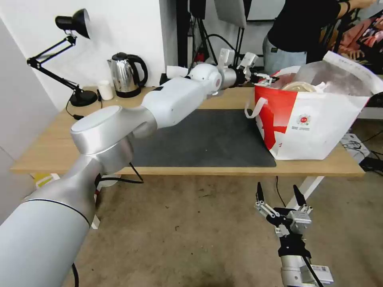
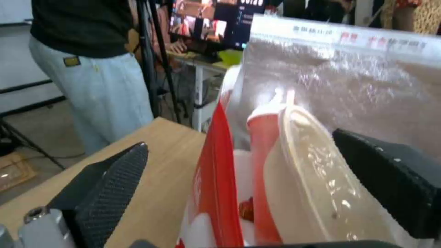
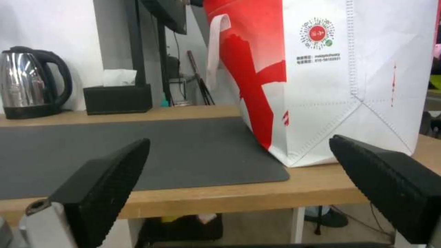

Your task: Pick up the trash from the table and place it into the takeout bag.

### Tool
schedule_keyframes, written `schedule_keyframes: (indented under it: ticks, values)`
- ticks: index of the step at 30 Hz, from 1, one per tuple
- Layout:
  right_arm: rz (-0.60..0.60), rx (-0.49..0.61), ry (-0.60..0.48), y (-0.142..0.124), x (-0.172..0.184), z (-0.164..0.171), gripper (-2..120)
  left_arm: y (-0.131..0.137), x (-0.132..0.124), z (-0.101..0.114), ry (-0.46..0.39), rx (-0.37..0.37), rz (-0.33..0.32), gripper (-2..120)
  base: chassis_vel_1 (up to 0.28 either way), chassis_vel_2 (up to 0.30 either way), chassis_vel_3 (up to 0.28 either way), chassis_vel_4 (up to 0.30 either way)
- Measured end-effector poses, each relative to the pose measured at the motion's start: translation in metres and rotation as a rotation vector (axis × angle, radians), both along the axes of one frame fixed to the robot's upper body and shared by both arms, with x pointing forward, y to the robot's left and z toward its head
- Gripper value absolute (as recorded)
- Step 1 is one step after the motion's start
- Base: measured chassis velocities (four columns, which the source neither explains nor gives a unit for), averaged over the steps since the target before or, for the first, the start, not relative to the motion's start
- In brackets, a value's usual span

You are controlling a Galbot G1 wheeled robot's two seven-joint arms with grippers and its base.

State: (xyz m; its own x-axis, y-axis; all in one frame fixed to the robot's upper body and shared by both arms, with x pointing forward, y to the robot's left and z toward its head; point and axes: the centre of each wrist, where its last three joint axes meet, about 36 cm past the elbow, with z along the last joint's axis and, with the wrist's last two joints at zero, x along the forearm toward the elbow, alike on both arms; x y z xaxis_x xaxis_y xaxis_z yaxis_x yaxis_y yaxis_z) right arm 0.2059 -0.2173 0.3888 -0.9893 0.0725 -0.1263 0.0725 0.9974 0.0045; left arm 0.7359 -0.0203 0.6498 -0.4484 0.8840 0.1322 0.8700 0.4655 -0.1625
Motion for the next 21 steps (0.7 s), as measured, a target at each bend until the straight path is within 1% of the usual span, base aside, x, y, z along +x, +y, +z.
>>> schedule_keyframes:
  ticks: [1, 6, 7, 8, 9, 10, 11, 15, 16, 17, 19, 20, 21]
  values:
    - [0.0, 0.0, 0.0, 0.0, 0.0, 0.0, 100, 0.0, 0.0, 0.0, 0.0, 0.0, 0.0, 100, 0.0, 0.0, 0.0, 0.0]
    - [0.0, 0.0, 0.0, 0.0, 0.0, 0.0, 100, 0.003, 0.002, 0.024, -0.002, -0.085, 0.001, 100, 0.0, 0.0, 0.0, 0.0]
    - [0.0, 0.0, 0.0, 0.0, 0.0, 0.0, 100, 0.003, 0.002, 0.024, -0.002, -0.085, 0.001, 100, 0.0, 0.0, 0.0, 0.0]
    - [0.0, 0.0, 0.0, 0.0, 0.0, 0.0, 100, 0.003, 0.002, 0.031, -0.004, -0.111, -0.006, 100, 0.0, 0.0, 0.0, 0.0]
    - [0.0, 0.0, 0.0, 0.0, 0.0, 0.0, 100, 0.003, 0.001, 0.032, -0.004, -0.115, -0.007, 100, 0.0, 0.0, 0.0, 0.0]
    - [0.0, 0.0, 0.0, 0.0, 0.0, 0.0, 100, 0.003, 0.001, 0.041, -0.011, -0.143, -0.016, 100, 0.0, 0.0, 0.0, 0.0]
    - [0.0, 0.0, 0.0, 0.0, 0.0, 0.0, 100, 0.003, 0.001, 0.041, -0.011, -0.143, -0.016, 100, 0.0, 0.0, 0.0, 0.0]
    - [0.0, 0.0, 0.0, 0.0, 0.0, 0.0, 100, 0.012, 0.003, 0.063, -0.047, -0.198, -0.006, 100, 0.0, 0.0, 0.0, 0.0]
    - [0.0, 0.0, 0.0, 0.0, 0.0, 0.0, 100, 0.012, 0.003, 0.063, -0.047, -0.198, -0.006, 100, 0.0, 0.0, 0.0, 0.0]
    - [0.0, 0.0, 0.0, 0.0, 0.0, 0.0, 100, 0.015, 0.002, 0.067, -0.056, -0.205, -0.007, 100, 0.0, 0.0, 0.0, 0.0]
    - [0.0, 0.0, 0.0, 0.0, 0.0, 0.0, 100, 0.035, -0.004, 0.076, -0.094, -0.222, -0.011, 100, 0.0, 0.0, 0.0, 0.0]
    - [0.0, 0.0, 0.0, 0.0, 0.0, 0.0, 100, 0.035, -0.004, 0.076, -0.094, -0.222, -0.011, 100, 0.0, 0.0, 0.0, 0.0]
    - [0.0, 0.0, 0.0, 0.0, 0.0, 0.0, 100, 0.045, -0.006, 0.079, -0.107, -0.229, -0.005, 100, 0.0, 0.0, 0.0, 0.0]
